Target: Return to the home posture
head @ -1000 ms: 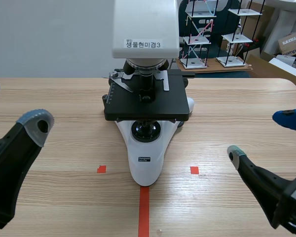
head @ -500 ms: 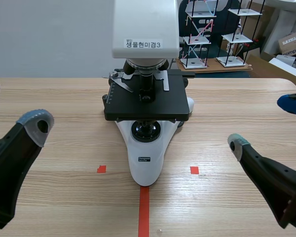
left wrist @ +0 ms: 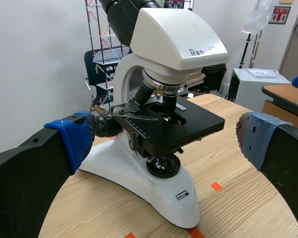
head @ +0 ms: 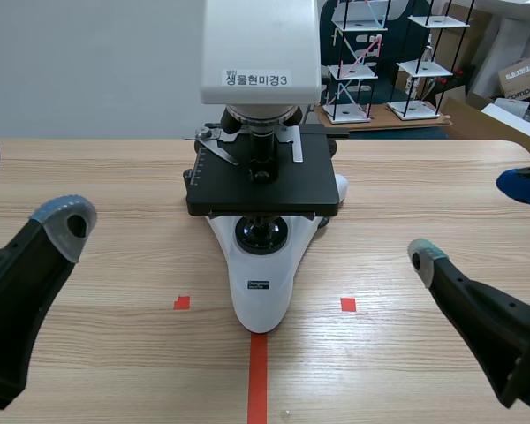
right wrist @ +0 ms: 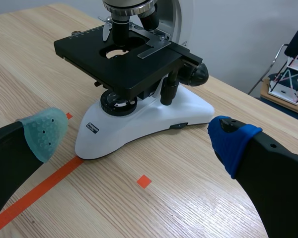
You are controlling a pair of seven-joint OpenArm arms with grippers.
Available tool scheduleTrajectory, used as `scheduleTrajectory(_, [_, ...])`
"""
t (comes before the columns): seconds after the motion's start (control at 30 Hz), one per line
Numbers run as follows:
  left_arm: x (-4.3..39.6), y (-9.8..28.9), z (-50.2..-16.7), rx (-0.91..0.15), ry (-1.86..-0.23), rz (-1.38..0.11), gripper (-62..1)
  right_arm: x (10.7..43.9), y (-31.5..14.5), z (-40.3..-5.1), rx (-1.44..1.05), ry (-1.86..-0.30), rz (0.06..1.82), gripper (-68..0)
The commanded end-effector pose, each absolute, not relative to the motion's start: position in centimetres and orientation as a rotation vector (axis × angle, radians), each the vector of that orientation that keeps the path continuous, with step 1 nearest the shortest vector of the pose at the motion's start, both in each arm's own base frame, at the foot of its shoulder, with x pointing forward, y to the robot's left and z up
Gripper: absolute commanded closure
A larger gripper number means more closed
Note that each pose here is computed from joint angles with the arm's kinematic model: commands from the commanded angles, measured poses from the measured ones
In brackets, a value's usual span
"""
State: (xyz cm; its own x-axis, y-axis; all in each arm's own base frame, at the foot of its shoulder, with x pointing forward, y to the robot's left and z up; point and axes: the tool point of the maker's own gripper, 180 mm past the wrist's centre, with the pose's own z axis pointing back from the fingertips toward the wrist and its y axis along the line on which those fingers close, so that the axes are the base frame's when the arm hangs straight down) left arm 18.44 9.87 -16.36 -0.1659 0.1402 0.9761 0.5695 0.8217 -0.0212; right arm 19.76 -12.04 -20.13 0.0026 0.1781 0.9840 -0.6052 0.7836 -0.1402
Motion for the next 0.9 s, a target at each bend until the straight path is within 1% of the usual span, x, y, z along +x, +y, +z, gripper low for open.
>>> scheduleTrajectory(0.0, [18.4,10.0,-16.0,-0.558,-1.736,-0.403,-59.6,20.1,-12.2,-19.6,0.372,-1.472,0.619,-62.4])
scheduleTrajectory(0.47, [18.4,10.0,-16.0,-0.558,-1.736,-0.404,-59.6,20.1,-12.2,-19.6,0.372,-1.473,0.619,-62.3])
scheduleTrajectory(0.67, [18.6,9.8,-17.1,-0.54,-1.675,-0.417,-59.6,20.1,-12.2,-19.6,0.372,-1.473,0.619,-62.3])
scheduleTrajectory(0.87, [18.5,9.9,-16.5,-0.549,-1.706,-0.41,-59.6,20.1,-12.2,-19.6,0.372,-1.473,0.619,-62.4])
